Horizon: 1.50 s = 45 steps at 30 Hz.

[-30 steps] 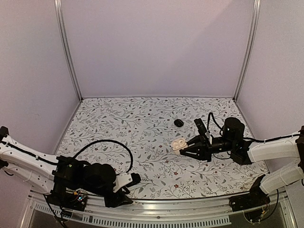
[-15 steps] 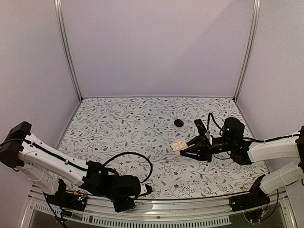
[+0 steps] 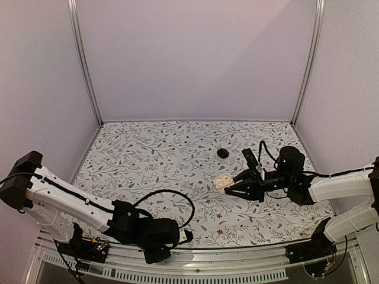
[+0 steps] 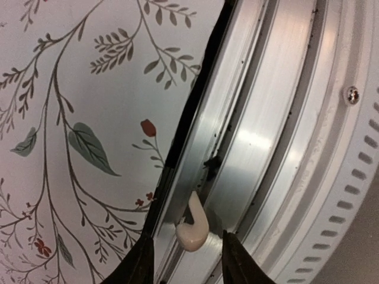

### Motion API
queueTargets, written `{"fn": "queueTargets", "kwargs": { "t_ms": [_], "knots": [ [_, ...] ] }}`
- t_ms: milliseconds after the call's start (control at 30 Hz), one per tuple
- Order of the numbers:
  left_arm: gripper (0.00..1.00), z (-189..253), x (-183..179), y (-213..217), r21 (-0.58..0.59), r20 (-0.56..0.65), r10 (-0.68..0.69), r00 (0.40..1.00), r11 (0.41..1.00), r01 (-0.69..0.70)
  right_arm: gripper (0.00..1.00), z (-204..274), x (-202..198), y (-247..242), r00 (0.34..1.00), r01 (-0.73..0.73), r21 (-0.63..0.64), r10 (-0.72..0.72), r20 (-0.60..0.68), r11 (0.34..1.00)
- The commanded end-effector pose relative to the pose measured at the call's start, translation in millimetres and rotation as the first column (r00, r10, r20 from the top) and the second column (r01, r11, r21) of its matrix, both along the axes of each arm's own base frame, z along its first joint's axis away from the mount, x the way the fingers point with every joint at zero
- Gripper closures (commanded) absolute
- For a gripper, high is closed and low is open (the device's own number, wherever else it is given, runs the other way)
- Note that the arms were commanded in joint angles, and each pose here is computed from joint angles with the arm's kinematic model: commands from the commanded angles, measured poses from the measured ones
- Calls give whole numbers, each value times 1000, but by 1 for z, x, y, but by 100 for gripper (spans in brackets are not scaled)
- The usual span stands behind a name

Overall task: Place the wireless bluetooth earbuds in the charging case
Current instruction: Pick up the left earbud from the corner of the board, then insert the left earbud into the left side groove of the charging case.

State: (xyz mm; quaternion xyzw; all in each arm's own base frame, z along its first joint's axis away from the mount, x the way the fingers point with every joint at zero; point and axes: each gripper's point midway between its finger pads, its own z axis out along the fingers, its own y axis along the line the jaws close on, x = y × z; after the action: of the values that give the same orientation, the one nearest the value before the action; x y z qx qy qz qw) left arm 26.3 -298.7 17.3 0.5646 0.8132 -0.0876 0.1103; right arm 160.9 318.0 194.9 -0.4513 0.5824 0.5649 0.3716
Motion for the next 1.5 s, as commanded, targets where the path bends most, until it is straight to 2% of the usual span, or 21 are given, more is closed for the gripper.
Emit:
{"fn": "queueTargets", "kwargs": {
  "t_ms": [0, 200, 433, 700, 900, 1200, 1467],
  "knots": [
    [62, 4, 1, -13, -1, 36, -51, 998, 999, 51, 100, 2, -1, -3, 1000, -6, 7, 6, 12, 1000],
    [68, -3, -2, -10, 29, 13, -57, 998, 998, 57, 100, 1, -1, -3, 1000, -5, 5, 5, 11, 1000],
    [71, -2, -1, -7, 30, 18, -46, 999, 999, 45, 100, 1, -1, -3, 1000, -7, 6, 7, 12, 1000],
    [84, 1, 4, -12, 30, 53, -47, 997, 999, 45, 100, 1, -1, -3, 1000, -8, 6, 8, 10, 1000],
    [87, 29, 6, -22, -62, 75, -64, 995, 996, 69, 100, -3, 1, -3, 1000, -2, -3, 2, 11, 1000],
    [91, 76, 34, -34, -183, 68, 16, 998, 983, -3, 100, -9, 22, 1, 983, 82, -13, -79, 165, 997],
    [91, 143, 87, -56, -415, -22, 143, 989, 899, -139, 100, -14, 42, 5, 916, 158, 6, -149, 372, 987]
  ]
}}
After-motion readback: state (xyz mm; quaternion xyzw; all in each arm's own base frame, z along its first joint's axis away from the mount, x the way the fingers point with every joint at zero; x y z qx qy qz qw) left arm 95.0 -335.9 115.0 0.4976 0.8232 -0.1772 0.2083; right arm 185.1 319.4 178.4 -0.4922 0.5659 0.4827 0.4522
